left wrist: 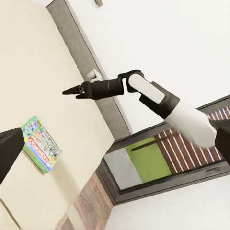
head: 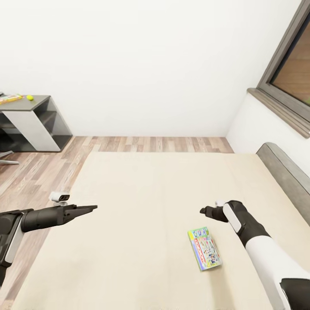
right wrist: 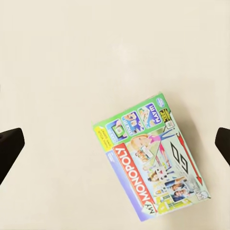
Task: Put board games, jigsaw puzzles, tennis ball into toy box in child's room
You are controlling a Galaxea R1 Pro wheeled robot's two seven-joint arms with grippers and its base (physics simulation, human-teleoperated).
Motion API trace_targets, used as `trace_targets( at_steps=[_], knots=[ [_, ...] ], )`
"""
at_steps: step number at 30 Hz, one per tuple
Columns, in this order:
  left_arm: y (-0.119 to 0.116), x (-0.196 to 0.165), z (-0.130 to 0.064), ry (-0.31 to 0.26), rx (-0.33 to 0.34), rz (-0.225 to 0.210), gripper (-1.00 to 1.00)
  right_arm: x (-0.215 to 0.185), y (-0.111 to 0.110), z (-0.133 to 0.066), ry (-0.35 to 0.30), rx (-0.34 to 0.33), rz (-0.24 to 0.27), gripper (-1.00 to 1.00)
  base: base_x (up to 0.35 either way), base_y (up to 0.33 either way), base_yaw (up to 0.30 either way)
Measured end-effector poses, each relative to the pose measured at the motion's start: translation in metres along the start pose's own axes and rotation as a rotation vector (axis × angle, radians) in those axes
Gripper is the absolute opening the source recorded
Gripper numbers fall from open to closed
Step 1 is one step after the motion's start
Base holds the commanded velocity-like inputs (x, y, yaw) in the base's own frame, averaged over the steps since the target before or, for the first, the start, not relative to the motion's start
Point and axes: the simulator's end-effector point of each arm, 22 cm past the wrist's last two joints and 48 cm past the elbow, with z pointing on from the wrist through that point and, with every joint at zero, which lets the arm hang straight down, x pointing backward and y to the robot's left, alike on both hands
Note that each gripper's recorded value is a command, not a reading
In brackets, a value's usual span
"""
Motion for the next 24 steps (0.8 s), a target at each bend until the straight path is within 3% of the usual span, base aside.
trace_targets(
  at_steps=[24],
  knots=[
    [0.02,0.006,-0.006,0.005,-0.027,-0.032,1.0,-0.014,0.009,0.004,0.053,-0.008,-0.01,1.0,0.0,0.0,0.0]
  ],
)
